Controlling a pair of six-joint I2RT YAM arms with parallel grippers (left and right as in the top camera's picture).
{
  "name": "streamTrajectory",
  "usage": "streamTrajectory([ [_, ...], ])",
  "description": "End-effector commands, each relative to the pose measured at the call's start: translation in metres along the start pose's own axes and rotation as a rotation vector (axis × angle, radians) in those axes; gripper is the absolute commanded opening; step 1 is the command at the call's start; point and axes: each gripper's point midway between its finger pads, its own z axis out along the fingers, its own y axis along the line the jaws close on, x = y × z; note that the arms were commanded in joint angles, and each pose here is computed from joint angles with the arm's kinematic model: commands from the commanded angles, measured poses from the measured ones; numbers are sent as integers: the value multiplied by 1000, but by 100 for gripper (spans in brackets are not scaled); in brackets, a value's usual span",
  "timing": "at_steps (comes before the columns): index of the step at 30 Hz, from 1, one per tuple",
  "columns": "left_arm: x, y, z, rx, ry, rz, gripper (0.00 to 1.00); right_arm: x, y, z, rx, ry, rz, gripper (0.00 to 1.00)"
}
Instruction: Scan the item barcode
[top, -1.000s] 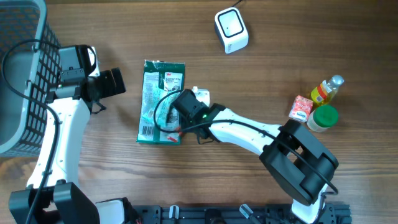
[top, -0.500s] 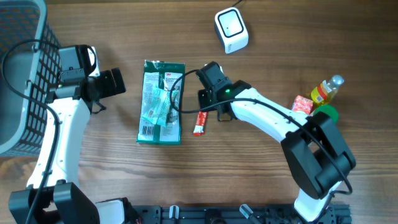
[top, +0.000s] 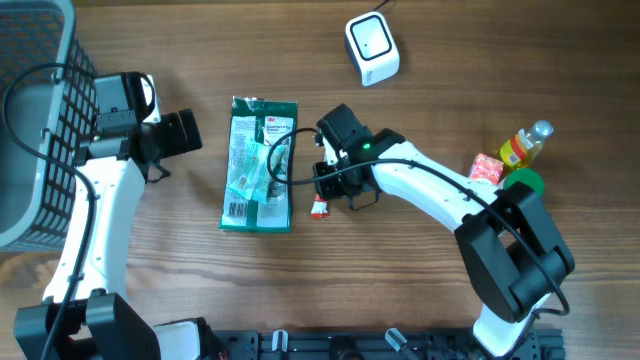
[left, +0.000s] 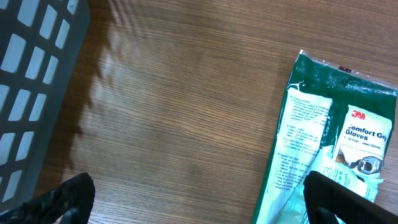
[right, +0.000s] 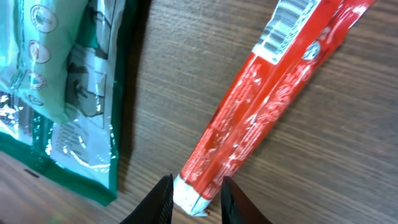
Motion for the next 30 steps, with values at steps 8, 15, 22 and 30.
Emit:
streamTrajectory([
  [8,-2,3,0,-11,-4,11,100,5,11,-8,-35,16,74,22],
  [15,-2,3,0,-11,-4,11,100,8,10,-8,-29,28,78,19],
  [22,-2,3,0,-11,-4,11,100,21,10,-1,-14,55,165,15],
  [30,-2,3,0,-11,-4,11,100,24,6,14,67,-21,164,20],
])
